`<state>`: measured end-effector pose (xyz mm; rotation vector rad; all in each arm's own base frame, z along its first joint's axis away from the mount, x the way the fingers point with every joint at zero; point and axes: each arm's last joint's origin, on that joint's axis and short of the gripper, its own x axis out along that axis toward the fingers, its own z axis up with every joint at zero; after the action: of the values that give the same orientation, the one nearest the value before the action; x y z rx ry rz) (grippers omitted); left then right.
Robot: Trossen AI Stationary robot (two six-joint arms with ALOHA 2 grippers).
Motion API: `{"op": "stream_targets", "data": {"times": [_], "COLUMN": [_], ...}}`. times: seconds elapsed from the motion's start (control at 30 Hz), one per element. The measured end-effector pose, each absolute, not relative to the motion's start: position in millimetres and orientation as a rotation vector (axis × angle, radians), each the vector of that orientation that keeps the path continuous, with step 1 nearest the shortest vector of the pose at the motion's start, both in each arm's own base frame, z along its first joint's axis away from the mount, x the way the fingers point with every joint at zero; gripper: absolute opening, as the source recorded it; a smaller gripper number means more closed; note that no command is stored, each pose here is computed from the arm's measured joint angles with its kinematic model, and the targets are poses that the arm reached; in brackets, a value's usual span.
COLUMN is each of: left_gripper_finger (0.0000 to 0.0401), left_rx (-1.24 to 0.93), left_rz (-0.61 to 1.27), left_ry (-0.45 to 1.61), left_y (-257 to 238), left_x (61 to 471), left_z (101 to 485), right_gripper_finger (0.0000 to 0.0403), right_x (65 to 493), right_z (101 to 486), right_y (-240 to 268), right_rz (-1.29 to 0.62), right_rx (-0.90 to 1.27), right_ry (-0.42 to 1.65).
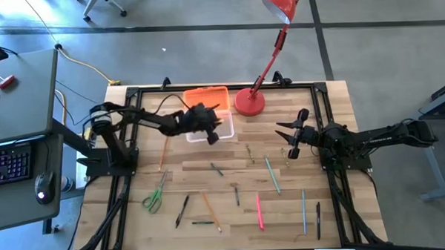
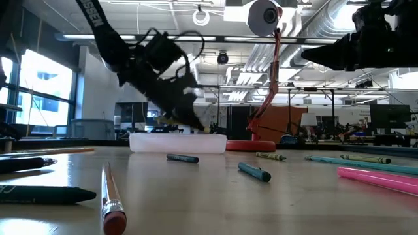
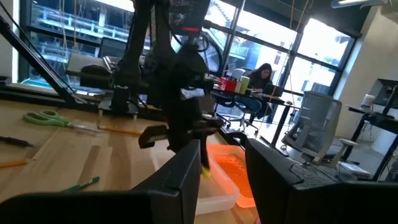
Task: Pick & place school supplies into a supply box
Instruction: Put the yellow pen into the orange supply box, then put the light blue pencil into the orange supply box
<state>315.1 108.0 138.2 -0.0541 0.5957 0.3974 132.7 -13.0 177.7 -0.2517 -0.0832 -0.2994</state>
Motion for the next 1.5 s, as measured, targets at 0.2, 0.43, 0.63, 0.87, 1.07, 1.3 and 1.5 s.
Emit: {"op": "stream_targets", "data": {"times": [0.2, 0.43, 0.63, 0.87, 1.07, 1.3, 1.5], "left_gripper_finger": [0.0084, 0.0142, 0.0166, 0.0153, 0.0142, 0.0138, 0.0133], "left_rx": [-0.078, -0.051, -0.051, -0.067, -0.119, -0.148, -0.149], "left_rz": [0.375, 0.44, 0.441, 0.477, 0.49, 0.494, 0.494], "left_ry": [0.645, 0.627, 0.623, 0.431, 0.308, 0.325, 0.326], "left_y": [114.4, 116.5, 116.4, 119.9, 121.2, 120.8, 120.9], "left_x": [311.3, 312.0, 312.2, 320.3, 323.8, 323.1, 323.1], "left_z": [130.2, 132.3, 132.6, 147.8, 157.7, 155.5, 155.6], "right_gripper_finger": [0.0108, 0.0108, 0.0108, 0.0108, 0.0108, 0.0108, 0.0108], "right_x": [136.0, 140.6, 148.4, 174.5, 186.4, 193.2, 196.1], "right_z": [169.4, 159.4, 145.3, 154.6, 144.3, 130.7, 101.7], "right_y": [-13.7, -15.7, -5.3, 23.9, 52.9, 76.0, 76.8], "right_rz": [-0.31, -0.372, -0.27, -0.285, -0.37, -0.493, -0.58], "right_rx": [-0.227, -0.087, 0.0, -0.001, 0.013, 0.205, 0.203], "right_ry": [-0.008, 0.053, 0.166, 0.298, 0.488, 0.446, 0.516]}}
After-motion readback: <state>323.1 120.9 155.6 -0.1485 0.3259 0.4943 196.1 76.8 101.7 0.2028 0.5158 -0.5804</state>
